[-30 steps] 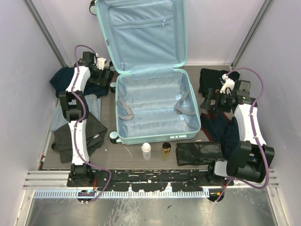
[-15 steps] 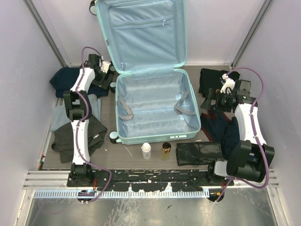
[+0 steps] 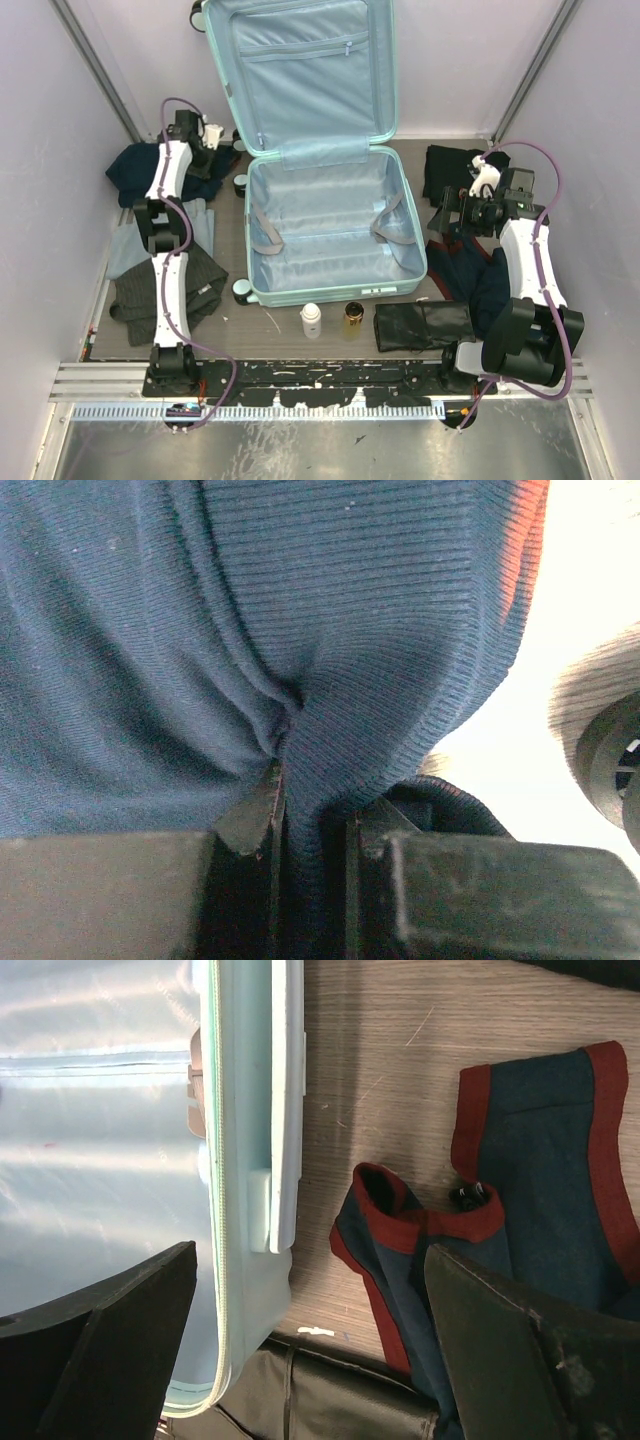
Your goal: Pack the luggage
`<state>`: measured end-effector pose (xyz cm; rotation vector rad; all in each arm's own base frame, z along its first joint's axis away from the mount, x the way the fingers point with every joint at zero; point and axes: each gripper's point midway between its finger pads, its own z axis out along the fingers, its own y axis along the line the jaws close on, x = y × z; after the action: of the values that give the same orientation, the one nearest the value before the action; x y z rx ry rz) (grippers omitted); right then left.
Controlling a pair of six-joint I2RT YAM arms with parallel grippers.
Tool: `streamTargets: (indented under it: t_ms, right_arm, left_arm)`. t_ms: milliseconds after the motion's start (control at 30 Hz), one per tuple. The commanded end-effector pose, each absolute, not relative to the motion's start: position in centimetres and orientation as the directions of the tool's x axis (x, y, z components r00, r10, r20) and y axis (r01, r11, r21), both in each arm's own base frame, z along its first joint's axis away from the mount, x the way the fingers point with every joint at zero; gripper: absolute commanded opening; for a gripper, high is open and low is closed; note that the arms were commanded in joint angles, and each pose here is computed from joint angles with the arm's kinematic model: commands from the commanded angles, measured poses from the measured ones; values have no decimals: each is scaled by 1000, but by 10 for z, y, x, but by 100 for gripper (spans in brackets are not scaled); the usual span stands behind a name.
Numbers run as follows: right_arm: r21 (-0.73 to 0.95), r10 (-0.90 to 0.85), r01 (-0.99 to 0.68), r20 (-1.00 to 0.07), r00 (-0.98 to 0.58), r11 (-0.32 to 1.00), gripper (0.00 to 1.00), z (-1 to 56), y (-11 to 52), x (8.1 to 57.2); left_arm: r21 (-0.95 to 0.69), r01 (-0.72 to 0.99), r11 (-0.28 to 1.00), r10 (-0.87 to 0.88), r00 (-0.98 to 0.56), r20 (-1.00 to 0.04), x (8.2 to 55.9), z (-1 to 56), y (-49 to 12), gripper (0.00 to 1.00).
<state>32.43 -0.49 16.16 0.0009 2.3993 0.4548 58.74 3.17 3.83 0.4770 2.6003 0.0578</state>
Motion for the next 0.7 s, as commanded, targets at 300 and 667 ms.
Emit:
streamTargets:
  t_ms: [300,667]
  right_arm:
    - [304,106,-153,-689,-717,940,100,187,-3,322]
    - [302,106,-169,-715,-691,938,100,199,0,320]
  left_arm:
    - [-370,142,918,-200,-639,-743,597,202,73,0]
    - [-500,213,839,-311,-567,-763,564,292,60,0]
